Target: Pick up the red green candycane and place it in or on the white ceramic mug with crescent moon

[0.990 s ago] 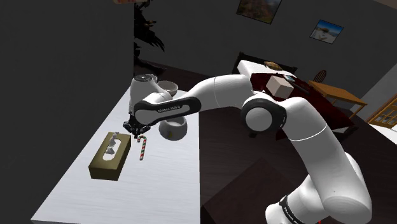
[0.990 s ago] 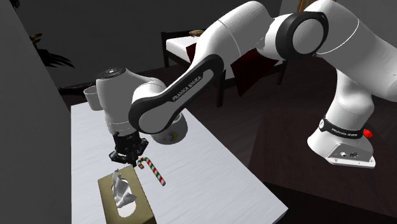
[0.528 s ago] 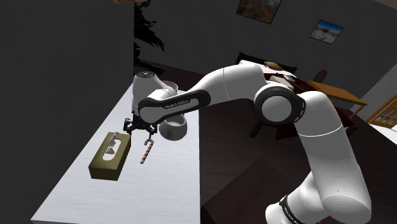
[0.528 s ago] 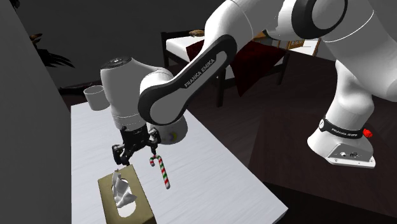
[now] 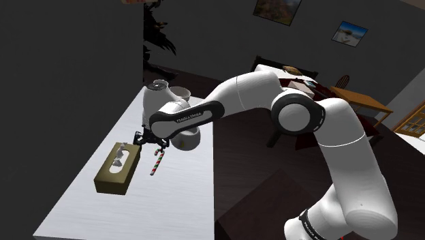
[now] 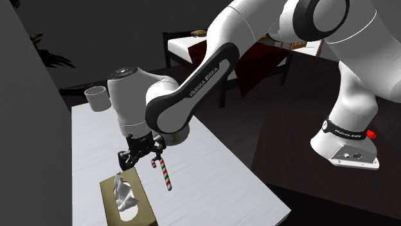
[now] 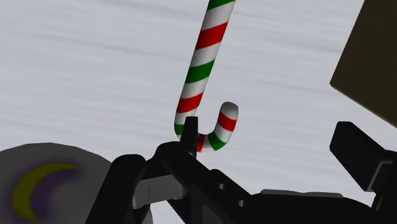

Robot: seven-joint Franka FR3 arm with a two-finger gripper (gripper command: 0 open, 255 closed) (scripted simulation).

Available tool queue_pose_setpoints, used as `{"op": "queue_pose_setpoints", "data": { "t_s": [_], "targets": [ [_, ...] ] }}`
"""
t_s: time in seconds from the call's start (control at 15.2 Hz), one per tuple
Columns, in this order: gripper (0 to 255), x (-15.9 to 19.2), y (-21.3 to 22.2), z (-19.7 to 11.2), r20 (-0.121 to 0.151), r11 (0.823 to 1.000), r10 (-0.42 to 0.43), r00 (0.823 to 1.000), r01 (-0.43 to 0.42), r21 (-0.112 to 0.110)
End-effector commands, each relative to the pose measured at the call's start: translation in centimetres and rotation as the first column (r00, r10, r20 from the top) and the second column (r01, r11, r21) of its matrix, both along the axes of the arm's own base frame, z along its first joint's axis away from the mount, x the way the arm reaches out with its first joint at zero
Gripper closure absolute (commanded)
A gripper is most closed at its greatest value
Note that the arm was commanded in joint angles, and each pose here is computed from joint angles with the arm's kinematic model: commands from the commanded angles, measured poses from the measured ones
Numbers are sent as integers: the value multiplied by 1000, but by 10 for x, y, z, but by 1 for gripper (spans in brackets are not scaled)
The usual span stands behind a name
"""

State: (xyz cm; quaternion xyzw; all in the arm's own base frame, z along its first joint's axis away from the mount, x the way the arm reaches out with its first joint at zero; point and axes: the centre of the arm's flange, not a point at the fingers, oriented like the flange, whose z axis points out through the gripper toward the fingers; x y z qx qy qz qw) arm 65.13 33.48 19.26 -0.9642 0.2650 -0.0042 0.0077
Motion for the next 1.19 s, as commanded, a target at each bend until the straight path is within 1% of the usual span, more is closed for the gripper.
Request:
{"op": "queue_pose_setpoints", "data": {
  "t_s": [0.0,0.46,0.53,1.12],
  "targets": [
    [0,-3,1,-10,-7,1000,3,1000,-3,-2],
    [0,-3,1,-10,-7,1000,3,1000,-3,-2],
    [255,-4,0,-10,-7,1000,3,1000,-3,-2],
    [255,-3,1,-10,-7,1000,3,1000,-3,-2]
  ]
}}
